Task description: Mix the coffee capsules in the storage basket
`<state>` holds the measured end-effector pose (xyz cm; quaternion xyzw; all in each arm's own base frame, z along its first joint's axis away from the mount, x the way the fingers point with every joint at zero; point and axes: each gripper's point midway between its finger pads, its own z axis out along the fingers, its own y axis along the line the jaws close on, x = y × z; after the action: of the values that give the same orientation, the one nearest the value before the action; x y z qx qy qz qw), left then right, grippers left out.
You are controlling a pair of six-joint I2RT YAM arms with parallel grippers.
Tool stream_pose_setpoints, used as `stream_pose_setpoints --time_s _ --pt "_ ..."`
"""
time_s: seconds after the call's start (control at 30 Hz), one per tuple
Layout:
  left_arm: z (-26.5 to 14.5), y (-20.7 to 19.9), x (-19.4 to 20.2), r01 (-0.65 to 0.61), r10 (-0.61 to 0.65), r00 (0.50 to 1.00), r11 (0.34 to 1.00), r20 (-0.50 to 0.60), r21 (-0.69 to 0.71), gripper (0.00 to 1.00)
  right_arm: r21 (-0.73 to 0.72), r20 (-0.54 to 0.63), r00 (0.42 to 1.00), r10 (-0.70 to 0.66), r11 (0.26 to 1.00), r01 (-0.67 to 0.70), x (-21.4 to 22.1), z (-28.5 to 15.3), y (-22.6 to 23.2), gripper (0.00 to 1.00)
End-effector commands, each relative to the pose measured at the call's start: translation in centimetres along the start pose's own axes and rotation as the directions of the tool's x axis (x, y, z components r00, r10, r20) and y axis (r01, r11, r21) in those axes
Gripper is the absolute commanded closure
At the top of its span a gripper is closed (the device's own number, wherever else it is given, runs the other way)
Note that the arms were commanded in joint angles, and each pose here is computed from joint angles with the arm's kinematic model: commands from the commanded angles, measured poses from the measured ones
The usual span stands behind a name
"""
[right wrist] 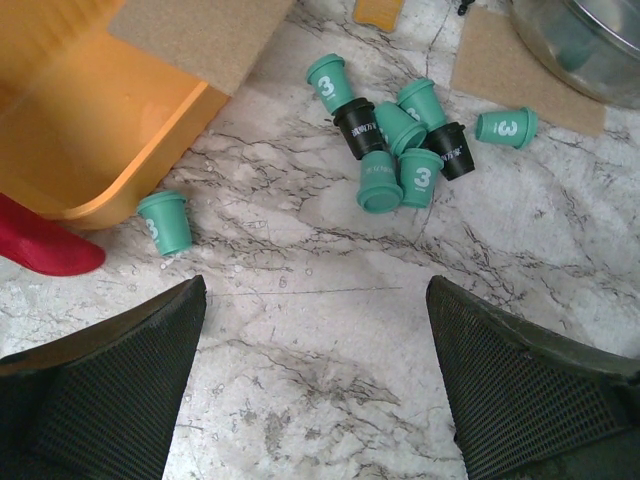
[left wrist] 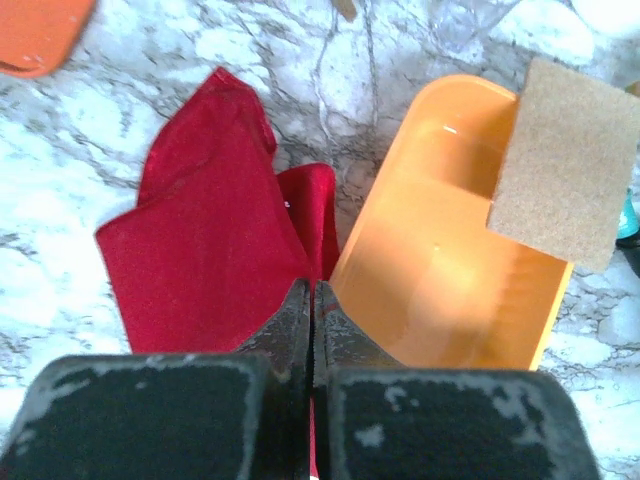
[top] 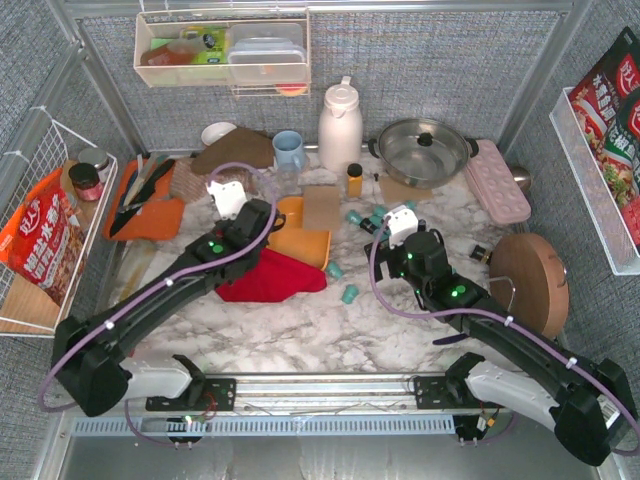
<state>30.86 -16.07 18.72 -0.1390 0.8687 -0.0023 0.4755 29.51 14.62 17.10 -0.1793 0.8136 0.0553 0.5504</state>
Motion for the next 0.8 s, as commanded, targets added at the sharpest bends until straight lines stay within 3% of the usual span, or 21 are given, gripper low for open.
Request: stream_pose_setpoints --time_s 0.0,0.4,0.6,0.77 --pt "-1.9 2.0 -2.7 -0.031 0.033 0.997 0.999 0.065 -0.034 1.00 0.007 0.023 1.000 0.013 1.000 -0.014 -0.9 -0.2 -0.2 0.04" --pt "-6.4 4.0 -18.3 -0.034 0.065 0.944 0.994 0.324 -0.101 1.00 0.009 0.034 0.999 0.016 1.000 -0.017 -1.1 -0.4 -0.2 0.04" --pt "-5.0 4.6 -26.0 0.012 0.070 0.892 0.984 0.447 -0.180 1.00 0.011 0.035 0.999 0.015 1.000 -0.016 -1.2 -0.5 -0.3 0.04" --pt "-5.7 5.1 -32.6 0.064 0.103 0.819 0.961 0.564 -0.268 1.00 0.020 0.042 0.999 0.014 1.000 -0.015 -1.2 -0.6 -0.5 0.04"
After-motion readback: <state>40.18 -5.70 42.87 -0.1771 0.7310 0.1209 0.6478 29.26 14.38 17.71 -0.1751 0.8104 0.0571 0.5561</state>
